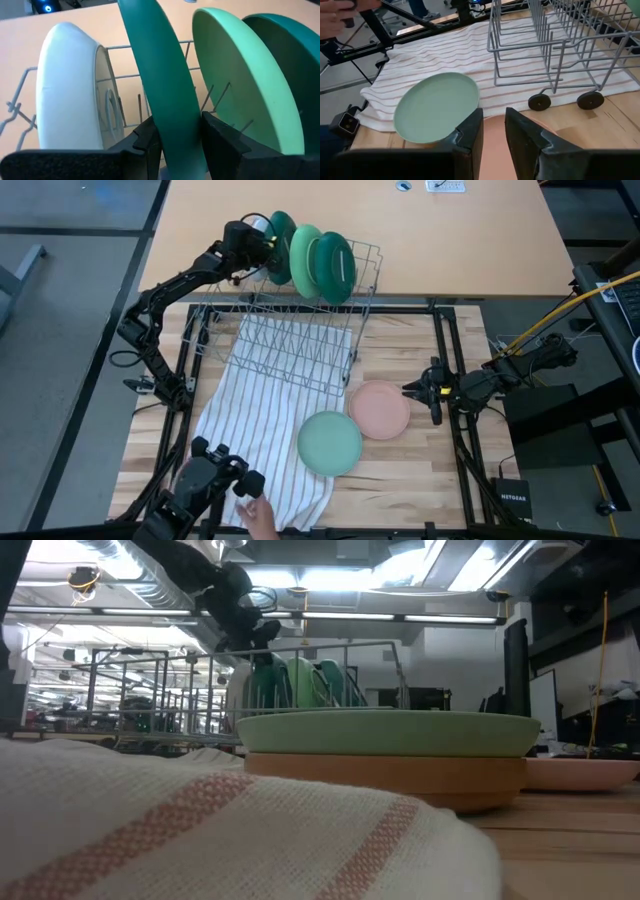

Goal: Sort dishes
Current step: Put the dark green plate into the dishwasher rack

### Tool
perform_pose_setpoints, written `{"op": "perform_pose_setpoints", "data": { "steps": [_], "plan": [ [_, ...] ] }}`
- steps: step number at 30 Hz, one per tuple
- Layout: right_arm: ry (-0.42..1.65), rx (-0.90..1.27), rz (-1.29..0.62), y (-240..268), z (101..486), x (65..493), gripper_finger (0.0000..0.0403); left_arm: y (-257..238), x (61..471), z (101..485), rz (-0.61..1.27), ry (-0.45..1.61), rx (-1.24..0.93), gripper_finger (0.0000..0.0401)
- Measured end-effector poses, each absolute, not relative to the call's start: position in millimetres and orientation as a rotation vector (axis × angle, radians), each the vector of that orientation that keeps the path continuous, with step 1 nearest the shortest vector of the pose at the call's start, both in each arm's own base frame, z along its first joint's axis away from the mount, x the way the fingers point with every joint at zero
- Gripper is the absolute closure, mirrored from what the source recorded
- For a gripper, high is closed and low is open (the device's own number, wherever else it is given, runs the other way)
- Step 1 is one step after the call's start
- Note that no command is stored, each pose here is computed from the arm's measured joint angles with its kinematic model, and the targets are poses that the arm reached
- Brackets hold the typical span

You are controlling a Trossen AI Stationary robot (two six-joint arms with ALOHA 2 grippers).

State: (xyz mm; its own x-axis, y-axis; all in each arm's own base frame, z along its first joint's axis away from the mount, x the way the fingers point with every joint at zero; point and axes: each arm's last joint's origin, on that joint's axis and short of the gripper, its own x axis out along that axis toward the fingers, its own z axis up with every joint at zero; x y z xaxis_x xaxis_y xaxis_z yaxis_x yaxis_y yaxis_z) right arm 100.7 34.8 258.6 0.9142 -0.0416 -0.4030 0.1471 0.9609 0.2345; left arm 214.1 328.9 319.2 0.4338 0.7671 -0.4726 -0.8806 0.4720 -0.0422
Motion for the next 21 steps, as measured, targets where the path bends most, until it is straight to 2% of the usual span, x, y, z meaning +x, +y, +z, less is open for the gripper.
{"op": "perform_pose_setpoints", "data": {
  "steps": [9, 13, 16, 21],
  "plan": [
    [0.406, 0.265, -0.098, 34.8, 258.7, 100.6, 0.0317, 328.9, 214.0, 319.1, 1.048, 0.413, -0.318, 0.0288],
    [0.406, 0.265, -0.098, 34.8, 258.7, 100.6, 0.0317, 328.8, 214.6, 319.3, 1.011, 0.446, -0.254, 0.0277],
    [0.406, 0.265, -0.098, 34.8, 258.6, 100.6, 0.0317, 329.1, 214.0, 319.3, 1.008, 0.460, -0.228, 0.0236],
    [0.407, 0.265, -0.098, 34.8, 258.6, 100.6, 0.0317, 329.7, 213.4, 320.0, 1.043, 0.453, -0.229, 0.0136]
  ]
}}
